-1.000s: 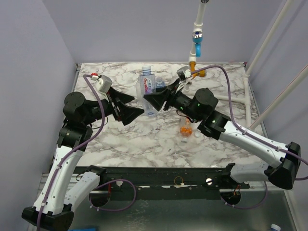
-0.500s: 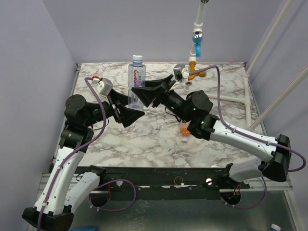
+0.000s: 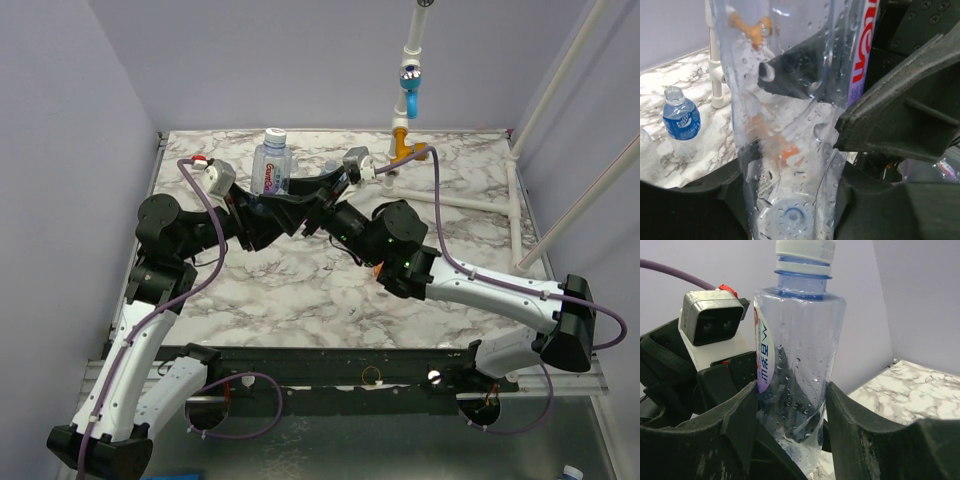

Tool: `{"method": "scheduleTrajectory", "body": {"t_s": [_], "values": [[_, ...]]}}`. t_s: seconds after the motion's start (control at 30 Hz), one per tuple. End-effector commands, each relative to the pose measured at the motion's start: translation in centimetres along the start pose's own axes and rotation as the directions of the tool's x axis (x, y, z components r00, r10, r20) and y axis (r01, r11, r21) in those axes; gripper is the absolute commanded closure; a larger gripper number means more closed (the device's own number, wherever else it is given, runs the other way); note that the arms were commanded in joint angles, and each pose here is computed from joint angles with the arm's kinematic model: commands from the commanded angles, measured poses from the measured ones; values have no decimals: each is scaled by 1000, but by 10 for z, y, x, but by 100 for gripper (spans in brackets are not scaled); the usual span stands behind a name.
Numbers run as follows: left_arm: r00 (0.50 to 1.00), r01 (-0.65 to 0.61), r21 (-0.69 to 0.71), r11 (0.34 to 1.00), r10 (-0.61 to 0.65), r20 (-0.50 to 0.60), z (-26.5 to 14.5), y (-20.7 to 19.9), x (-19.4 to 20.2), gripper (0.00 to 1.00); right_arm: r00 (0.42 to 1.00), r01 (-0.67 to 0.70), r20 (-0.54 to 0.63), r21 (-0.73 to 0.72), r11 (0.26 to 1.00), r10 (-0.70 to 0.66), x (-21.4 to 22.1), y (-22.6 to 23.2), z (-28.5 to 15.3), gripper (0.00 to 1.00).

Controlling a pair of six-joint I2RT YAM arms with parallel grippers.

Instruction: Unscrew the bottle caps

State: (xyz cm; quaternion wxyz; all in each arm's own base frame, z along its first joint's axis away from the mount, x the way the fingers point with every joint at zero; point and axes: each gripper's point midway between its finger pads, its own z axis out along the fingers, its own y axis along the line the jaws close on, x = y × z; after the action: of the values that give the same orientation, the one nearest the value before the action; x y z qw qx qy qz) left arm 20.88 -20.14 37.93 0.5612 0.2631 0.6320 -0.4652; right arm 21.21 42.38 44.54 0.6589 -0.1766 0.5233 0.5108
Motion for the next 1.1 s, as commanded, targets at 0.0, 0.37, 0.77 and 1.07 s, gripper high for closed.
{"method": "scheduleTrajectory", "body": {"t_s": [0.0,0.37,0.77,1.07], "values": [[997,-79,35,996,78,19,-3,-9,-8,69,1000,-8,29,-5,1000,9,-26,9,-2,42],[990,-138,119,983,141,-20,-7,-21,1,77,989,55,-139,0,998,-55,-55,24,11,6],[979,-191,172,967,200,-35,-13,-32,4,83,957,81,-282,38,996,-67,-47,20,21,11],[971,-224,174,959,234,-41,-15,-32,9,85,960,39,-277,1,999,-37,-49,27,17,45]]}}
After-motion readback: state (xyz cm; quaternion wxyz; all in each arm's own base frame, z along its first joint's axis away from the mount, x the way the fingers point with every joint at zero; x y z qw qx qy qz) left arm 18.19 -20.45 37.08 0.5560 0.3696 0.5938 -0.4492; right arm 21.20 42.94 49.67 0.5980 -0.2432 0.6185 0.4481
